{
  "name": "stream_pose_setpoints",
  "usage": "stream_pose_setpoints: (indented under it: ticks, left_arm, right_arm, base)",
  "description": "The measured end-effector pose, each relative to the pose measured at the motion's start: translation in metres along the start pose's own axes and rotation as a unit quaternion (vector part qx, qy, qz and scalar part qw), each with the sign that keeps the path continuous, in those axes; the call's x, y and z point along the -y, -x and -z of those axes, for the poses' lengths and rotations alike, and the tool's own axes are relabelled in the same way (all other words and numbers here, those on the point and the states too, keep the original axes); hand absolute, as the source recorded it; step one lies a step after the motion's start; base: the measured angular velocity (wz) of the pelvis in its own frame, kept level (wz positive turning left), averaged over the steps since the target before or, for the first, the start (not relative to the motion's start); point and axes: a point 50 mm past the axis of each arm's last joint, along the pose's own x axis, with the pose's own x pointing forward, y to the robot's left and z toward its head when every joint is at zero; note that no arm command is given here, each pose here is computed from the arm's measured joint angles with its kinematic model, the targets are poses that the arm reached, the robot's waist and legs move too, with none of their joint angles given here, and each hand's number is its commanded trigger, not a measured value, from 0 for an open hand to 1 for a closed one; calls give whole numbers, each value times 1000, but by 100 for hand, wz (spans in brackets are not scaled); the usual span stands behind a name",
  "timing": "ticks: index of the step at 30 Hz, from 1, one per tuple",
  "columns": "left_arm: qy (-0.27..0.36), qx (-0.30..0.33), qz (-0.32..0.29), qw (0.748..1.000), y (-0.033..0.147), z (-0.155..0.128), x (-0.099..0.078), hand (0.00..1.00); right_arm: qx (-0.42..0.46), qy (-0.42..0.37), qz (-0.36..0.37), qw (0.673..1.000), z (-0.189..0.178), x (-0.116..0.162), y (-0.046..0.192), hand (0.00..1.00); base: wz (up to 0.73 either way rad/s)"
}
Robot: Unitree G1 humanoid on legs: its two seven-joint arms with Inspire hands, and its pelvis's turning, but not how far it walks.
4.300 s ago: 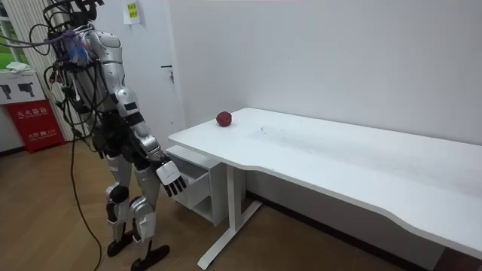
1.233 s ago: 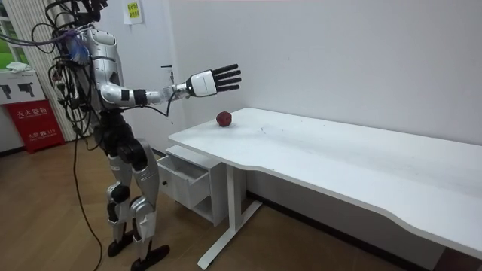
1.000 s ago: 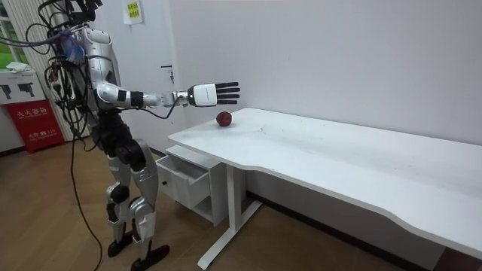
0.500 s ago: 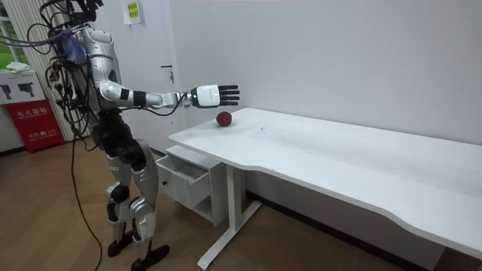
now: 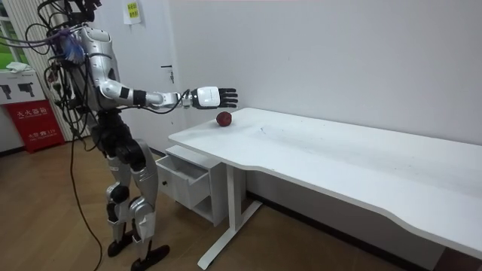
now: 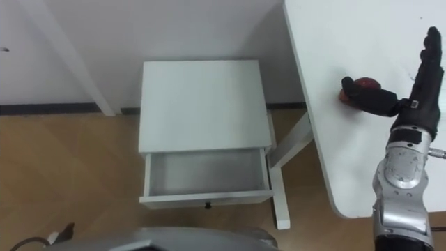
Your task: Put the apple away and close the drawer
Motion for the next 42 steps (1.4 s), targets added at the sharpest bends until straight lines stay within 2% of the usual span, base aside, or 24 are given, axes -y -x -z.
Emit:
stream_pose_setpoints:
  ticks: [7,17,18,19,20,36,42]
  left_arm:
    - [-19,1,19,1000,-1,-3,-3,0]
    - [-22,1,23,999,-2,-3,-6,0]
    - [-24,1,24,999,-2,-4,-6,0]
    - [-30,1,25,999,-2,-3,-6,0]
    - [-32,1,26,999,-2,-3,-6,0]
    - [-44,-1,34,998,-2,-1,-7,0]
    - [-43,5,31,999,-3,-5,-8,0]
  right_arm:
    - [-43,53,-64,996,15,3,-2,0]
    - [-63,75,-115,989,22,-1,0,0]
    - [-66,82,-120,987,24,-2,0,5]
    - [-72,90,-126,985,27,-2,0,51]
    - [-75,92,-128,985,28,-3,1,100]
    - [-86,102,-127,983,32,0,-10,100]
    - [-70,112,-149,980,25,-10,-10,100]
  base:
    - [7]
    - [1]
    - [0]
    - [0]
    - [0]
    - [0]
    - [0]
